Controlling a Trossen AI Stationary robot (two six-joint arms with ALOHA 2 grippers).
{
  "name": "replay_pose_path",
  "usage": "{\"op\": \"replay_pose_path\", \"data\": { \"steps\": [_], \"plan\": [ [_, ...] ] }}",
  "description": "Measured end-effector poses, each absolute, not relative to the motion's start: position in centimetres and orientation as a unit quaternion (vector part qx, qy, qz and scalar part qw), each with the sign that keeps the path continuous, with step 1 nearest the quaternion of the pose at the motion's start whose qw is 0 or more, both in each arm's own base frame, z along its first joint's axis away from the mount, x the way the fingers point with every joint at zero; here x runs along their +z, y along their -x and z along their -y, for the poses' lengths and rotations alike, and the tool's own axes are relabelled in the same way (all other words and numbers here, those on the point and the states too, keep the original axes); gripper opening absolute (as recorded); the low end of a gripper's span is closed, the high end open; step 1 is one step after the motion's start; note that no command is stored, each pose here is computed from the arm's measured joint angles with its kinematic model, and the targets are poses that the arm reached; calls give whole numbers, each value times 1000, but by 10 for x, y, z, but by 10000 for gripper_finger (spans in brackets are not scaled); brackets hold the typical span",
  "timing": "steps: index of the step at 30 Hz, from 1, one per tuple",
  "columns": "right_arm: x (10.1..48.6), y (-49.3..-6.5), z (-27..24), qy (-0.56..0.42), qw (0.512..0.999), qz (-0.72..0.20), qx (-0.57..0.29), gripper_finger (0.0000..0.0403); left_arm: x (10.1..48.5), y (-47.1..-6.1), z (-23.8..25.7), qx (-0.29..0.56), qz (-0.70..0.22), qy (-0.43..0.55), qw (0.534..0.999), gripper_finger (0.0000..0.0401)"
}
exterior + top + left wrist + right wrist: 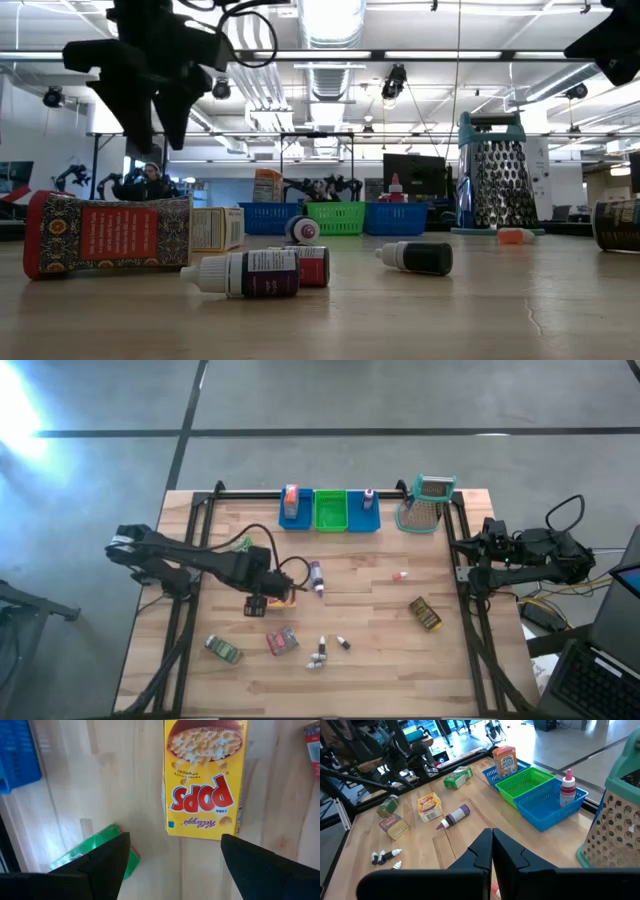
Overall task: Pick & Place Kitchen Items
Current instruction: Put the yellow cereal box into the left blue bin
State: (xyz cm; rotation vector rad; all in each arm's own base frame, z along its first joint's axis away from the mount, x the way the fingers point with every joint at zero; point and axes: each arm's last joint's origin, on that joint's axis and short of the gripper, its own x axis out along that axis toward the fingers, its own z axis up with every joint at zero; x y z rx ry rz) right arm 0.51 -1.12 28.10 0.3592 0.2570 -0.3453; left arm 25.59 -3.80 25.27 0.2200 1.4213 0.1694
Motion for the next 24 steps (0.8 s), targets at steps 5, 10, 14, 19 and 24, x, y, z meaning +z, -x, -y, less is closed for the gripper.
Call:
{"op": "replay_pose_path", "data": {
  "steps": [5,10,14,19,24],
  "plan": [
    [281,-5,11,-177,961,-127,-171,8,254,-259,38,108,-633,-69,763,316],
    [281,-5,11,-177,961,-127,-171,8,253,-255,42,129,-638,-37,758,316],
    [281,-5,11,-177,961,-127,-171,8,254,-253,43,130,-643,-38,753,316],
    [281,-5,11,-177,961,-127,-171,8,254,-253,45,125,-641,-40,756,316],
    [281,-5,11,-177,961,-127,-171,8,254,-253,46,119,-644,-33,755,317]
  ]
}}
